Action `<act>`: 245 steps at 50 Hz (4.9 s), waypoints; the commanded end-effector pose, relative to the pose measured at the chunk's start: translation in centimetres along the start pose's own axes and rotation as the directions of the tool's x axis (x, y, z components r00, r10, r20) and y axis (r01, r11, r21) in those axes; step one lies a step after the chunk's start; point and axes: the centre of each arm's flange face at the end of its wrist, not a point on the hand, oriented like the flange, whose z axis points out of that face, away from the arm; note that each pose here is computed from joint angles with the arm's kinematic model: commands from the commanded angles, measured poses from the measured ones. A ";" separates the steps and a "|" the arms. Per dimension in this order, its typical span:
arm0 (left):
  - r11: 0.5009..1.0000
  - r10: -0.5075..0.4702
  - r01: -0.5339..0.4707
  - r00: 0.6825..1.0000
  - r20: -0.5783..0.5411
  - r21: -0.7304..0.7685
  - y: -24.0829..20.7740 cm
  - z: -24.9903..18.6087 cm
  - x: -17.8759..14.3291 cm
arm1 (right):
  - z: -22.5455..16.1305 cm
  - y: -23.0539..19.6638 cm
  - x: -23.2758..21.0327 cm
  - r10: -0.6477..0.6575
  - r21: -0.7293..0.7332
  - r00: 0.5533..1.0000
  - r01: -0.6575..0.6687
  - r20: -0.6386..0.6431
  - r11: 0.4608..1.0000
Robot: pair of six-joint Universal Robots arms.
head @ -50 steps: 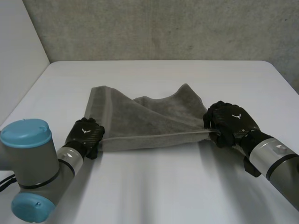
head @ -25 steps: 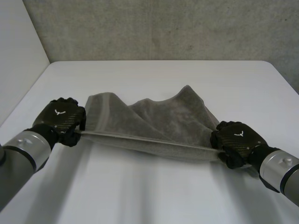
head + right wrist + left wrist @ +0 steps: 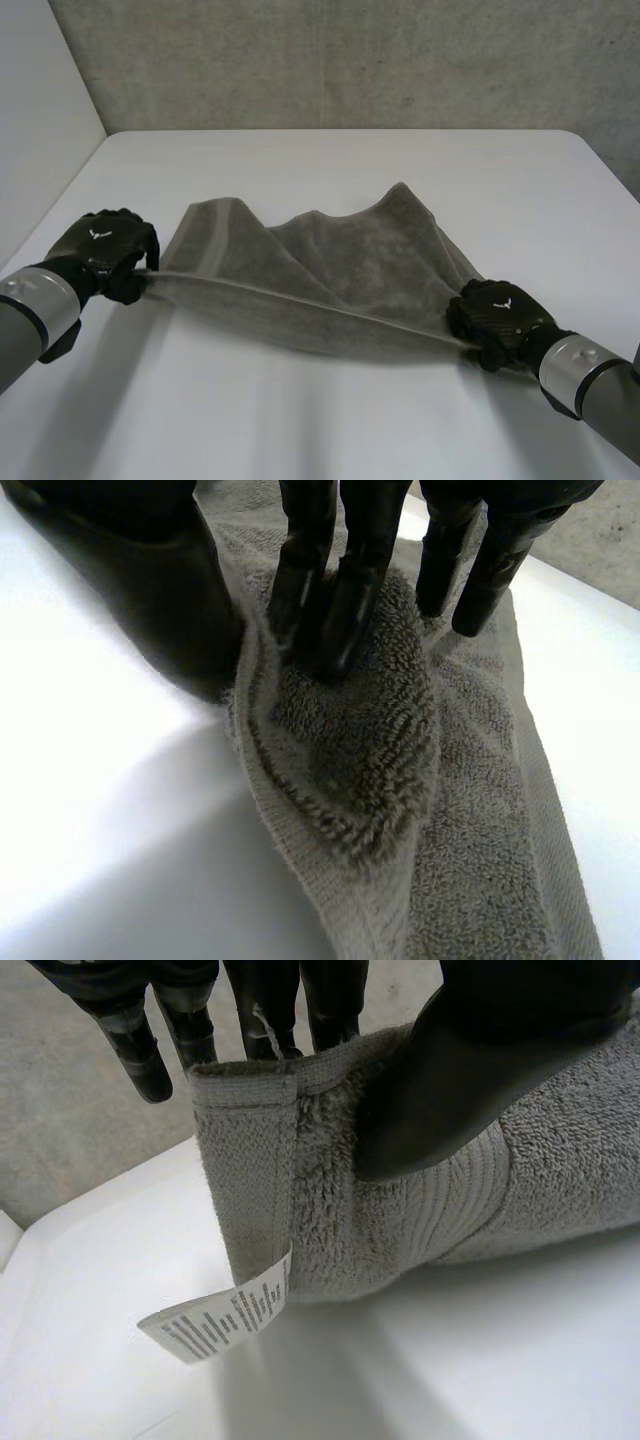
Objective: Fold the towel.
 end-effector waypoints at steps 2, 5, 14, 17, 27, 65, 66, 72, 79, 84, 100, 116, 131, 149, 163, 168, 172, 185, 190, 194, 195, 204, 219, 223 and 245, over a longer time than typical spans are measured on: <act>0.999 -0.036 0.037 0.999 0.008 -0.016 0.3 0.7 -0.5 | -0.5 -0.1 0.1 -0.001 -0.003 1.000 0.001 -0.024 1.000; 0.999 -0.042 0.042 0.999 0.011 -0.024 0.5 0.8 -0.7 | -0.6 0.1 0.4 0.003 -0.010 0.999 -0.004 -0.038 1.000; 0.998 -0.056 0.057 0.998 0.020 -0.027 0.7 1.0 -1.3 | -0.6 0.7 0.6 0.011 -0.026 0.999 -0.013 -0.047 1.000; 0.997 -0.067 0.067 0.998 0.006 -0.023 0.7 1.0 -1.4 | -0.6 0.8 0.5 0.011 -0.026 0.999 -0.013 -0.047 1.000; 0.991 -0.119 0.117 0.993 -0.026 -0.069 1.5 0.1 -1.0 | -3.1 -2.7 2.3 -0.030 0.058 0.995 0.036 -0.097 0.998; 0.965 -0.109 0.118 0.993 -0.051 0.236 -9.9 -2.5 -1.7 | -7.0 -18.1 5.3 -0.297 0.278 0.936 0.342 -0.189 0.898; 0.965 -0.109 0.118 0.993 -0.051 0.236 -9.9 -2.5 -1.7 | -7.0 -18.1 5.3 -0.297 0.278 0.936 0.342 -0.189 0.898; 0.962 -0.107 0.115 0.993 -0.046 0.247 -9.9 -2.7 -1.8 | -7.4 -18.2 4.8 -0.309 0.290 0.934 0.351 -0.182 0.890; 0.960 -0.104 0.112 0.994 -0.044 0.257 -10.1 0.0 -2.5 | -3.5 -17.8 6.0 -0.314 0.272 0.938 0.344 -0.148 0.899; 0.929 -0.075 0.076 0.997 -0.015 0.361 -12.0 3.7 -3.3 | 1.7 -20.7 6.4 -0.399 0.360 0.896 0.444 -0.196 0.820; 0.509 -0.016 -0.120 0.989 0.148 0.853 -24.4 0.8 -4.1 | -5.3 -33.1 8.7 -0.180 0.717 0.862 0.496 -0.473 0.489; 0.853 0.013 -0.006 1.000 -0.011 0.523 -8.2 8.1 -1.9 | 2.1 -16.6 7.4 -0.291 0.448 0.937 0.348 -0.193 0.823; 0.951 0.178 -0.146 0.980 -0.094 0.274 1.3 6.5 1.7 | 0.8 -6.4 3.2 -0.371 0.238 0.928 0.364 -0.015 0.900; 0.971 -0.001 0.016 0.998 -0.062 0.239 -5.2 -4.4 -0.3 | -10.5 -11.6 3.0 -0.240 0.266 0.968 0.213 0.071 0.940; 0.992 -0.068 0.083 0.988 -0.142 0.099 -3.4 2.0 -1.0 | -2.4 -9.4 5.1 -0.149 0.070 0.967 0.137 0.204 0.988; 0.995 -0.072 0.084 0.978 -0.195 0.051 -2.2 5.2 0.2 | 0.7 -8.5 5.7 -0.166 -0.007 0.970 0.170 0.177 0.985; 0.996 -0.076 0.082 0.981 -0.177 0.031 -1.5 8.1 0.0 | 2.6 -8.1 6.4 -0.176 -0.028 0.971 0.182 0.161 0.983; 0.997 -0.041 0.048 0.994 -0.103 0.067 -1.0 13.6 -0.5 | 6.5 -7.5 7.2 -0.210 -0.045 0.971 0.216 0.115 0.975; 0.987 -0.011 0.026 0.995 -0.097 0.158 -1.2 15.0 0.1 | 8.0 -7.6 8.0 -0.258 -0.015 0.966 0.258 0.032 0.966; 0.978 0.008 0.012 0.995 -0.095 0.210 -1.4 15.8 0.7 | 9.0 -7.9 8.6 -0.290 0.015 0.957 0.290 -0.024 0.957; 0.978 0.008 0.012 0.995 -0.095 0.210 -1.4 15.8 0.7 | 9.0 -7.9 8.6 -0.290 0.015 0.957 0.290 -0.024 0.957; 0.977 0.016 0.008 0.994 -0.111 0.215 -0.9 16.9 1.5 | 10.6 -8.3 8.9 -0.316 0.047 0.948 0.317 -0.038 0.947; 0.982 0.054 -0.032 0.992 -0.114 0.184 1.1 18.2 2.1 | 13.3 -6.5 9.2 -0.381 0.047 0.924 0.383 -0.043 0.923; 0.982 0.072 -0.056 0.994 -0.084 0.178 1.4 18.4 1.9 | 13.5 -6.5 9.3 -0.391 0.054 0.919 0.394 -0.054 0.918; 0.971 0.094 -0.071 0.992 -0.089 0.230 0.3 17.3 3.4 | 13.7 -7.4 10.3 -0.375 0.068 0.914 0.388 -0.154 0.919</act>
